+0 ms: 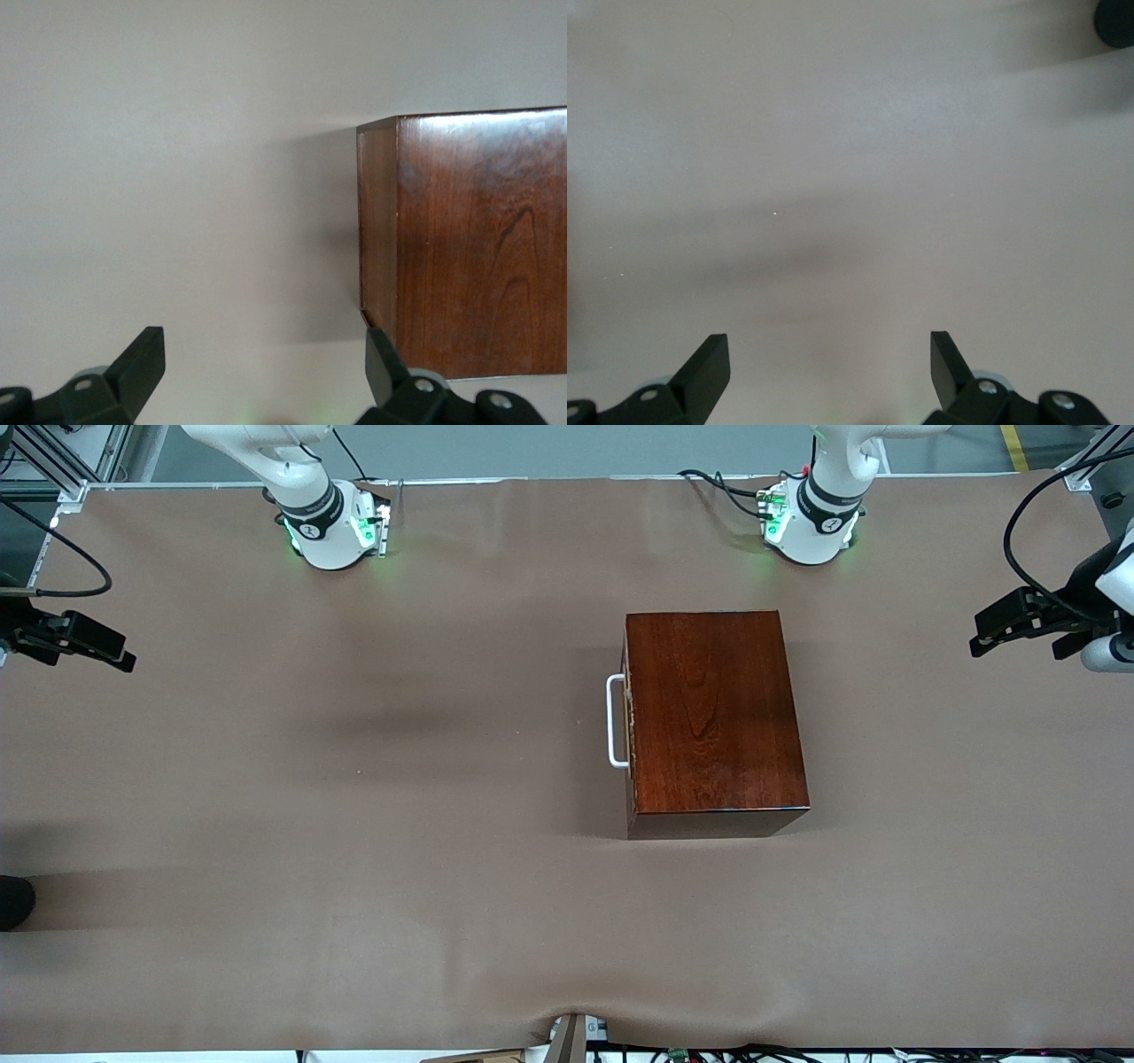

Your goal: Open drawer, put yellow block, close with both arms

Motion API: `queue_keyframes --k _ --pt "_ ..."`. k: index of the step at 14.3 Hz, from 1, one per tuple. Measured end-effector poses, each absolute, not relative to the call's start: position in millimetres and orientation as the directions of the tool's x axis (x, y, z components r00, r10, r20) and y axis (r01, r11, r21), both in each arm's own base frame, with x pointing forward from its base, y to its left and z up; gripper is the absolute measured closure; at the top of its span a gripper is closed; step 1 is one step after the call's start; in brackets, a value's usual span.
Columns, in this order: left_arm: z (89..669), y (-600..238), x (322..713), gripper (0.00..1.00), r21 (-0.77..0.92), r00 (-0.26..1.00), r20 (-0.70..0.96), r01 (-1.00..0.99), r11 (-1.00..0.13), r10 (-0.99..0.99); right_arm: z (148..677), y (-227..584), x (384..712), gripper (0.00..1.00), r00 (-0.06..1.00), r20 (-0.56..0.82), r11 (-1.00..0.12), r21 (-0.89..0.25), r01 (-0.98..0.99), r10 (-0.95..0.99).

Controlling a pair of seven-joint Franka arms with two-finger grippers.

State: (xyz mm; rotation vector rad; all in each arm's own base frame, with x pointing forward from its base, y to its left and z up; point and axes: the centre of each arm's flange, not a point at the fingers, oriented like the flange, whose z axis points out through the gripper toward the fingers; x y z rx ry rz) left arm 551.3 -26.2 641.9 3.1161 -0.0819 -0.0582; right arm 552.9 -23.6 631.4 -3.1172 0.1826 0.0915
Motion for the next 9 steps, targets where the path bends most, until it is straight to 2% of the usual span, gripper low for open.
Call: queue_keyframes --k 9 --pt "634.2 -26.8 553.6 0.00 0.025 0.997 -0.061 -0.054 -0.998 -0.055 631.8 -23.5 552.9 0.00 0.992 -0.059 -0.993 -0.014 -0.117 -0.116"
